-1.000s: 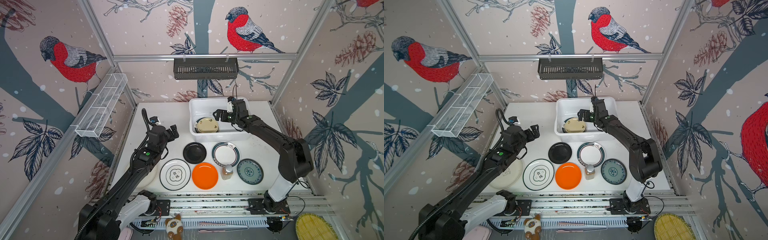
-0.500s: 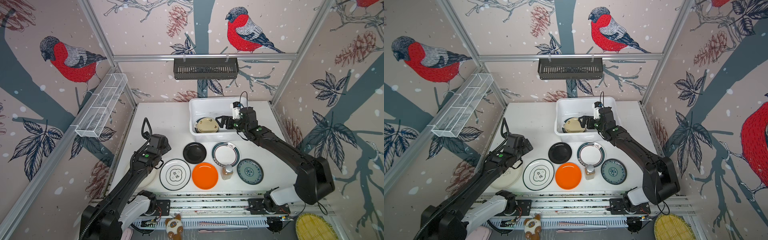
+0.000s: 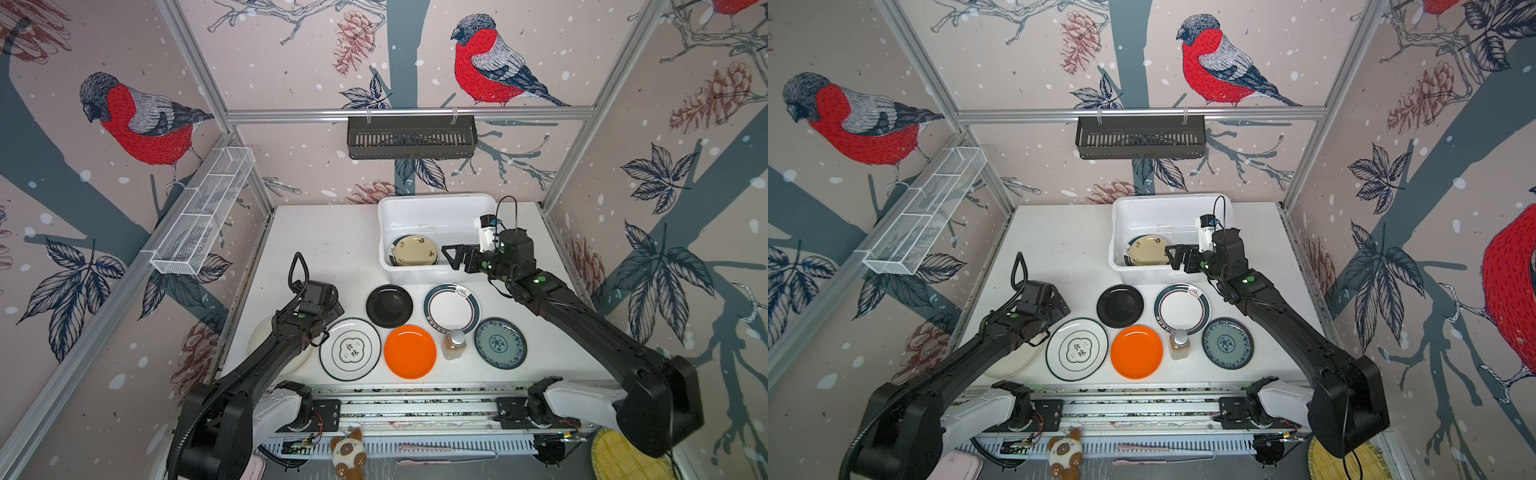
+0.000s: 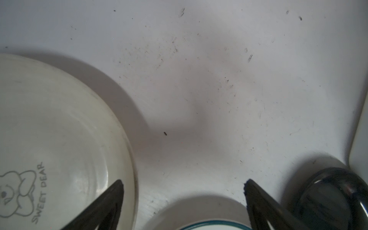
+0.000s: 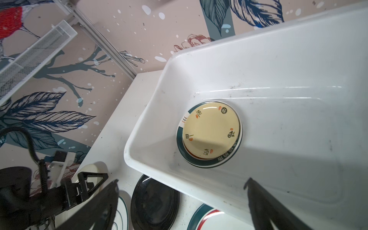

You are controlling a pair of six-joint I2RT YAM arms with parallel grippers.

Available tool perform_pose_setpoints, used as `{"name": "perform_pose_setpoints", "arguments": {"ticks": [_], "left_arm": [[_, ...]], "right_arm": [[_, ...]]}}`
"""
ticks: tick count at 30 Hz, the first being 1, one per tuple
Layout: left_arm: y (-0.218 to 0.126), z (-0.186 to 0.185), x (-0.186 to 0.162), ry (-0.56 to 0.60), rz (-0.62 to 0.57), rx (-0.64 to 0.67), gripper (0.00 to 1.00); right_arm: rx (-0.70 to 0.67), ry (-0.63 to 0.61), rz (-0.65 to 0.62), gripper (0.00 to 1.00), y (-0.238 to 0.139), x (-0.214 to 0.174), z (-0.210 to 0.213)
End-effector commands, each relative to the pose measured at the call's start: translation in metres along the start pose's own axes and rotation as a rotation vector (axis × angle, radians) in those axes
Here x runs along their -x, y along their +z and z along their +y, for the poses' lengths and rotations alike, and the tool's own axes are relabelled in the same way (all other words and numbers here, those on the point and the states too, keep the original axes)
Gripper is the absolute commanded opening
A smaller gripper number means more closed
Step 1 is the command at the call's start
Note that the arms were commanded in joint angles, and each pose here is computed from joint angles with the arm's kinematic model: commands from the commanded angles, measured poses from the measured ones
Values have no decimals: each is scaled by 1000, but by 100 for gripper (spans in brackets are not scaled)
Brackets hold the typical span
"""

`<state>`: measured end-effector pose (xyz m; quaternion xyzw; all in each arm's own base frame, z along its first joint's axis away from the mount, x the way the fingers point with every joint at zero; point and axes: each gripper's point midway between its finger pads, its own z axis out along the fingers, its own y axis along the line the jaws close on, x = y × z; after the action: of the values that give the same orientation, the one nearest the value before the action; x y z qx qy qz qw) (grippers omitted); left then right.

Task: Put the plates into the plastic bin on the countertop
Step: 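Withdraw the right gripper from the bin while the left moves over the white plate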

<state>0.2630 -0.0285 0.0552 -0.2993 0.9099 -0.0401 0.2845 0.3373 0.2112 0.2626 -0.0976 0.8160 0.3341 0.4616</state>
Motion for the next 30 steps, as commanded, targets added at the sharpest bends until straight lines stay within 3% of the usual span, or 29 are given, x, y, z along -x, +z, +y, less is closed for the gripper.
{"name": "perform_pose_setpoints", "arguments": {"ticks": [1,12,16,20,30], "left_arm": [[1,-3,2,2,5,4,94],[10,11,-14,6,34,30,86],[11,13,-13,18,21,39,79],[12,19,-10,16,-1,71,65],[20,25,-3,48,-31,132,57]], "right_arm": [[63,-17,-18,100,-11,2,15],[63,-15,-35,100,-26,3,20],[56,-18,-49,100,-30,5,21],[39,-13,-43,100,-30,4,19],[-22,-15,-40,100,-34,5,11]]}}
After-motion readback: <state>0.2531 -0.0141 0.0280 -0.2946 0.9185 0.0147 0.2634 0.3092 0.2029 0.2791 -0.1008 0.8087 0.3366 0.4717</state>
